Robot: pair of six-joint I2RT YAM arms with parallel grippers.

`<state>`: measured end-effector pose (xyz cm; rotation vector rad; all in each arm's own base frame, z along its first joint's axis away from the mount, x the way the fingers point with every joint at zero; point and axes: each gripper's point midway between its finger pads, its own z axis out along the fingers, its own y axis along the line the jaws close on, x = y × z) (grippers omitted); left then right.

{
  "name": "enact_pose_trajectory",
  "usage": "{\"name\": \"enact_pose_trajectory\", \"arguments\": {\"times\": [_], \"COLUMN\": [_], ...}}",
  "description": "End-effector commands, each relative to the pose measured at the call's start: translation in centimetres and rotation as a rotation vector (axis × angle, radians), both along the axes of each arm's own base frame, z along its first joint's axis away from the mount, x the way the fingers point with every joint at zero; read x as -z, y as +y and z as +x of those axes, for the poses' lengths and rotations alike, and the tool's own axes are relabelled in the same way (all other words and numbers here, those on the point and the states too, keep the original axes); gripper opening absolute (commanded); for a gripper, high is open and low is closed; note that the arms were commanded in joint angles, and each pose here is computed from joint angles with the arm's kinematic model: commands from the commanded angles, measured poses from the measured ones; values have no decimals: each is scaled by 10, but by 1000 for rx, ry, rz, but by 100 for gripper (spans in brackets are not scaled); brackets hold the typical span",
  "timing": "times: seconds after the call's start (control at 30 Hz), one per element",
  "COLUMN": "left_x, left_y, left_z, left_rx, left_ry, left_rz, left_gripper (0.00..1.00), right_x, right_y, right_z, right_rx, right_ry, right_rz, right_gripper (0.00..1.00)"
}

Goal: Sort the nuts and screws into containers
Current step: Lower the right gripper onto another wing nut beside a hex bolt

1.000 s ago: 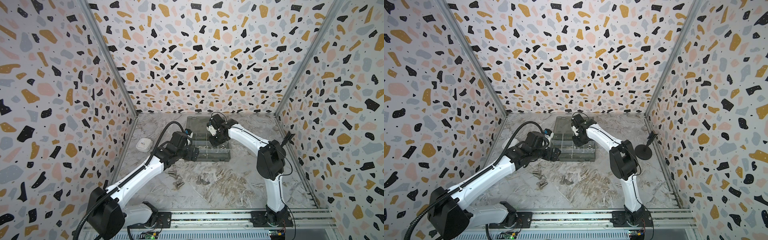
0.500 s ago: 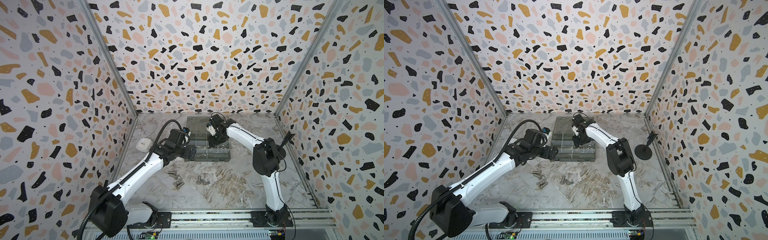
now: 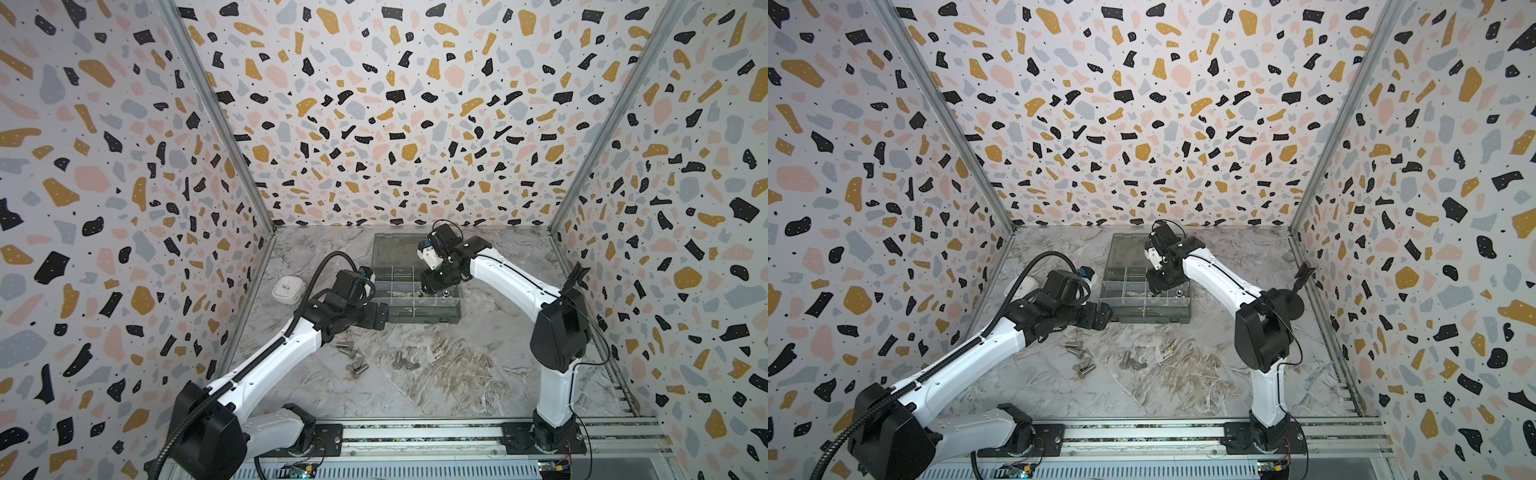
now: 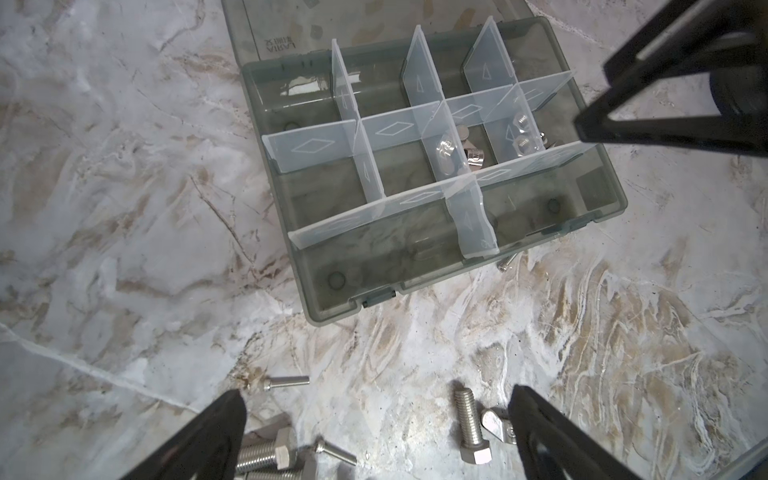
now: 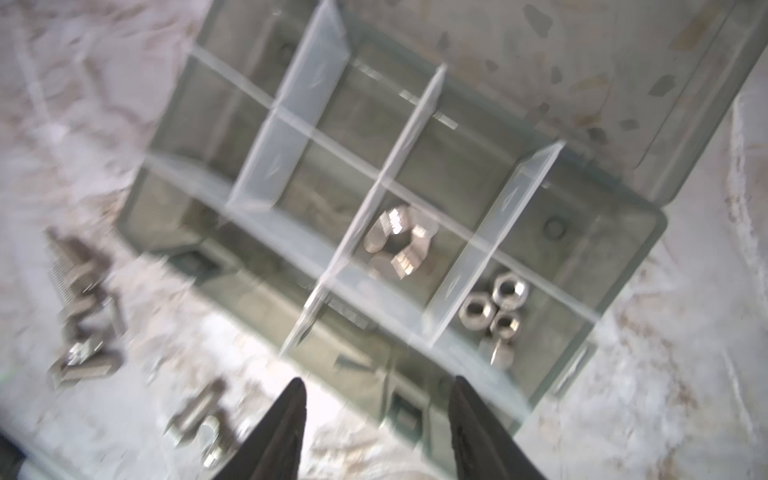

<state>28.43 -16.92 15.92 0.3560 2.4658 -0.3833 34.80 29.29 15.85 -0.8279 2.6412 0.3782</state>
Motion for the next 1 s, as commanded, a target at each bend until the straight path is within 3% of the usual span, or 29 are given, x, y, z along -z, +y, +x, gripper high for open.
{"name": "enact_pose_trajectory", "arguments": {"times": [0.0,0.4,0.57,0.97], "left_x": [-11,4,2,11], "left_y": [-1,16,14,11], "left_z": [-1,-49,-67,-97], "left_rx": [-32,-127,-135,-76], "left_ry": [-31,30,37,93], "left_rz": [-67,-176,-226,-209], "left_gripper": [99,100,100,100], "right_x": [-1,39,62,89], "right_y": [10,28,31,48], "right_z": [-47,-140,-159,-181], "right_rx": [-93,-216,-238,-292], "right_ry": [30,111,132,135], "right_rz": [0,71,75,58], "right_gripper": [54,50,50,49]}}
